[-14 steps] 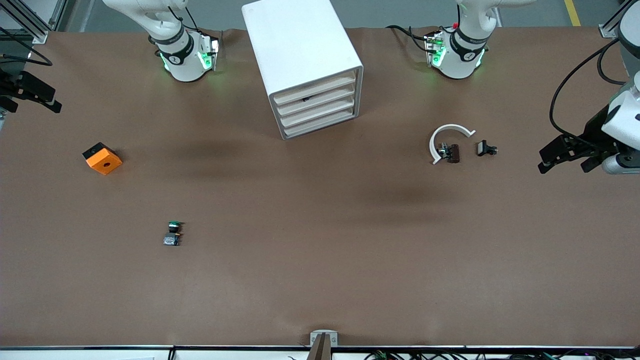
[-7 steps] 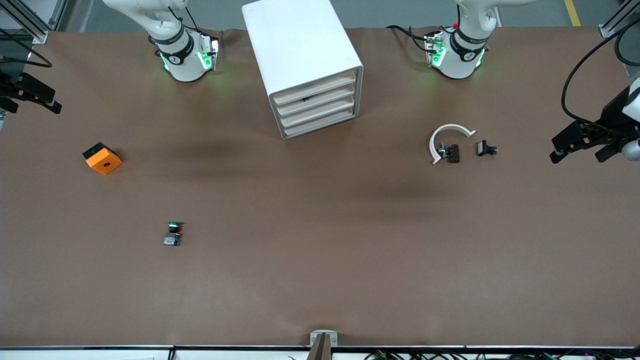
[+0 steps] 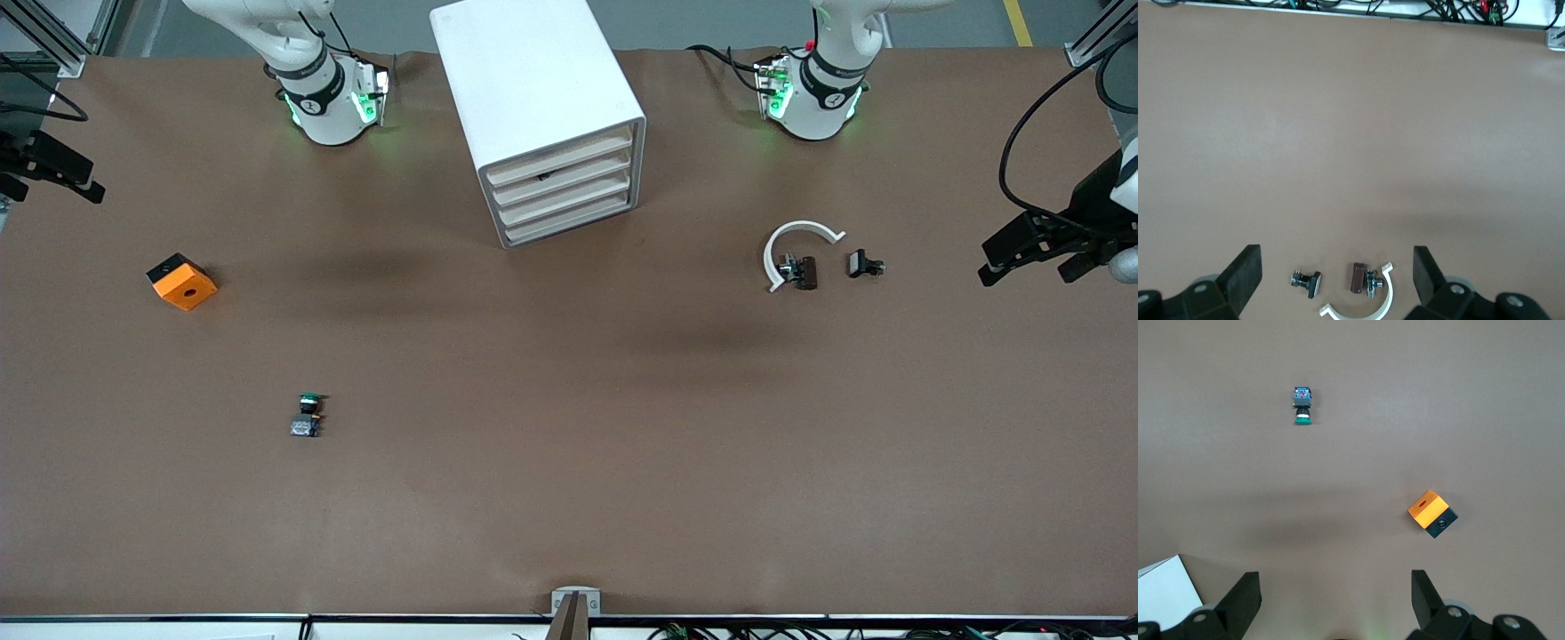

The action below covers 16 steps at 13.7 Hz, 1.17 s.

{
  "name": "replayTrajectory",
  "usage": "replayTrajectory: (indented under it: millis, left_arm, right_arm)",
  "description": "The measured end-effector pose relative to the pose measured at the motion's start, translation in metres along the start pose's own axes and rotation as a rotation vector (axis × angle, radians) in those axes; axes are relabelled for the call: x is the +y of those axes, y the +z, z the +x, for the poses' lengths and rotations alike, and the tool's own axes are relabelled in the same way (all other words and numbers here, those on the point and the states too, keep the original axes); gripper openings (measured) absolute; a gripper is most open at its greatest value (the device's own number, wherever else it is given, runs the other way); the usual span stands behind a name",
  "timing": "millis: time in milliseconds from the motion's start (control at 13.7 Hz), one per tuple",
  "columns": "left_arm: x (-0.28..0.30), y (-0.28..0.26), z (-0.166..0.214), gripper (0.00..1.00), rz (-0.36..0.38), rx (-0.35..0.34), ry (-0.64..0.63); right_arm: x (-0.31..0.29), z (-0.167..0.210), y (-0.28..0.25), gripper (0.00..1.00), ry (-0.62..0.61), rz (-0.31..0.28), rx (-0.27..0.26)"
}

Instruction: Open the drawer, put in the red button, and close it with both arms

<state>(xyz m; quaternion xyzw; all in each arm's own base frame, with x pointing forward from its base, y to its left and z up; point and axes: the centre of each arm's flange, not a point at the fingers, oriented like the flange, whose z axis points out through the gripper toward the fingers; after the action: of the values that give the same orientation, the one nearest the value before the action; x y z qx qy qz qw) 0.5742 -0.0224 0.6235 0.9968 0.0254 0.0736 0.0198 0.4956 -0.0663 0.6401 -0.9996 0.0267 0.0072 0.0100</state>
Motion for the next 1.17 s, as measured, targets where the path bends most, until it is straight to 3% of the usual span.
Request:
replayTrajectory:
  millis: [1170]
  left_arm:
    - [0.0040,0.0101,-0.0042,1.00,0.004,-0.060,0.008]
  right_arm:
    - [0.0003,0.0000,0.0000,1.00,0.000,0.000,0.000]
